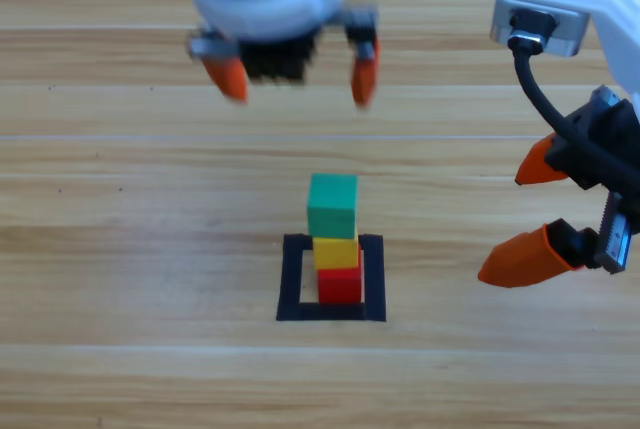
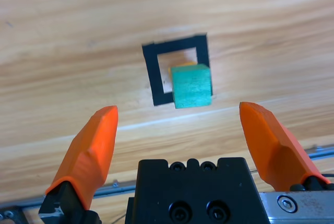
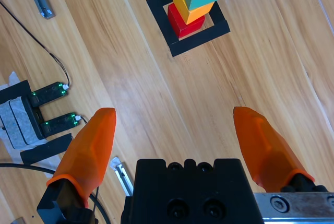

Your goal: Stack the blocks in the rectangular block: red at the bottom, yellow in the middle, green on top

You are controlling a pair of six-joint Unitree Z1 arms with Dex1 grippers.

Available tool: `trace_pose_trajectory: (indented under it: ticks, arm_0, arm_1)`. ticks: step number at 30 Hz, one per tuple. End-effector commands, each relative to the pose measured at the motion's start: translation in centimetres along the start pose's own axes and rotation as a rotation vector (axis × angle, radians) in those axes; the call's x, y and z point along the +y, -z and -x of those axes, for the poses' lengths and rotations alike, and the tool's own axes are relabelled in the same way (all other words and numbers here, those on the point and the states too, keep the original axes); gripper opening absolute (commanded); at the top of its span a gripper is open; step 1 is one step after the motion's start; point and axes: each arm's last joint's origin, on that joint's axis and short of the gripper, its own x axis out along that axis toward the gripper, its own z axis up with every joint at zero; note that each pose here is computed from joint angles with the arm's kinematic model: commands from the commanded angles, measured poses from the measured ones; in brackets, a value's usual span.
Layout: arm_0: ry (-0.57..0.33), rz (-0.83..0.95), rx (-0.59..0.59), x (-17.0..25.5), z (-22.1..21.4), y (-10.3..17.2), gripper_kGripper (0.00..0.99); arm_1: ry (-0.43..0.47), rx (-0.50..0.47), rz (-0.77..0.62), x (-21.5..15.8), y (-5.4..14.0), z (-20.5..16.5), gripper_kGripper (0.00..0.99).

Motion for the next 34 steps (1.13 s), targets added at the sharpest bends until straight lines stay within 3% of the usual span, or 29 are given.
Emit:
trace_pose_trajectory:
  ticks: [1, 7, 13, 19, 22, 34]
  arm_0:
    - [0.068, -0.008, -0.288, 6.0, 12.0, 3.1, 0.99]
    - [0.064, -0.121, -0.46, 12.1, 14.9, 6.9, 0.99]
    - [0.3, -0.38, -0.496, 16.0, 11.8, 12.6, 0.99]
    - [0.49, -0.608, -0.356, 15.2, 5.5, 15.8, 0.99]
    - [0.557, -0.657, -0.347, 15.4, 3.8, 17.1, 0.99]
    - [0.558, -0.665, -0.336, 15.4, 1.8, 17.7, 0.99]
  arm_1:
    - [0.006, -0.031, -0.019, -0.6, 0.2, 1.4, 0.986]
    - [0.005, -0.023, -0.016, -0.7, 0.2, 1.1, 0.986]
    - [0.008, -0.023, -0.016, -0.7, 0.2, 1.1, 0.986]
    - [0.007, -0.017, -0.019, -0.7, 0.2, 0.9, 0.986]
    - [0.006, -0.012, -0.019, -0.7, 0.1, 0.7, 0.986]
    - [0.004, -0.006, -0.018, -0.8, 0.0, 0.4, 0.986]
